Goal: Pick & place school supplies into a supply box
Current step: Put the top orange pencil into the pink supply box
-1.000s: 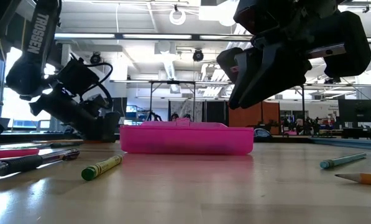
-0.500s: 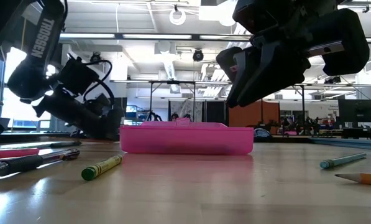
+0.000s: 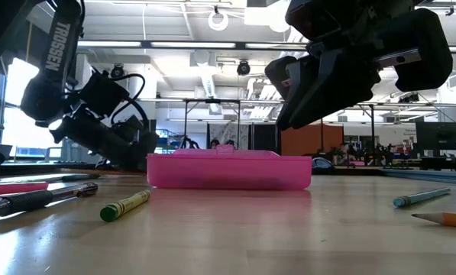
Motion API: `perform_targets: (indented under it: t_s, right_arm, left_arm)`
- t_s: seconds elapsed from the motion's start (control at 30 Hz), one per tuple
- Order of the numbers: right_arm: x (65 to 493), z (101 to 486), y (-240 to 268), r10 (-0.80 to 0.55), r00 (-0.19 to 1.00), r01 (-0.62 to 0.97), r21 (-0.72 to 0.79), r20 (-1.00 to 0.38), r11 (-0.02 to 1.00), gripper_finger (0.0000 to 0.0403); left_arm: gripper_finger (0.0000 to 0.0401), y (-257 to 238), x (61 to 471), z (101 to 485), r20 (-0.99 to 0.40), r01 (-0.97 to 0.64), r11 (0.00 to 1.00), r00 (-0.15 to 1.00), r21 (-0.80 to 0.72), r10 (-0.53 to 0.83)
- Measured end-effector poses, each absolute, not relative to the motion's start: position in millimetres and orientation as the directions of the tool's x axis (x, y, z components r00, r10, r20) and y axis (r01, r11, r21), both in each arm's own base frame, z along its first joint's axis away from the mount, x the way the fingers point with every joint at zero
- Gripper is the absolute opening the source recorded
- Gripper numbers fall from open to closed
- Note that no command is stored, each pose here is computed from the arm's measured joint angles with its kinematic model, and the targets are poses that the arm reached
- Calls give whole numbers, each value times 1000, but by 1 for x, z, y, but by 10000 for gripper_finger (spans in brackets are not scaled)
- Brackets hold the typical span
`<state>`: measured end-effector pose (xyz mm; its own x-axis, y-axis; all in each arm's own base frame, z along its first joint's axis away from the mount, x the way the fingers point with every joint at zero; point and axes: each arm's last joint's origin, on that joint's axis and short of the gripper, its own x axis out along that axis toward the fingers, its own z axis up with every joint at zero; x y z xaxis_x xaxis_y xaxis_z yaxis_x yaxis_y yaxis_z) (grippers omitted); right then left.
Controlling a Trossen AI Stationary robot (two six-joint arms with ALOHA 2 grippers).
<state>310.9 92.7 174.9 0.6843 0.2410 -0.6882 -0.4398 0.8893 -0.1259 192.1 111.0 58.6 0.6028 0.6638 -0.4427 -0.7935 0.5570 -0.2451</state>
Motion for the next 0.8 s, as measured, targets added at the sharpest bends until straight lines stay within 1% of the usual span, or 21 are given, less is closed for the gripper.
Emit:
perform_targets:
  t_s: [0.1,0.37,0.5,0.6,0.8]
  right_arm:
    - [311,175,93,241,684,-440,-126,-688,889,58]
    - [311,175,93,241,684,-440,-126,-688,889,57]
    - [311,175,93,241,684,-440,-126,-688,889,57]
    - [311,175,93,241,684,-438,-123,-688,891,58]
    - [311,175,93,241,684,-437,-123,-688,891,58]
  left_arm:
    - [9,111,192,59,-441,-790,560,607,-248,661]
    - [9,111,196,65,-387,-732,602,680,-318,622]
    - [10,110,195,63,-403,-740,605,670,-295,623]
    - [30,110,194,62,-408,-740,619,666,-262,624]
    - [85,110,194,69,-374,-745,616,664,-256,648]
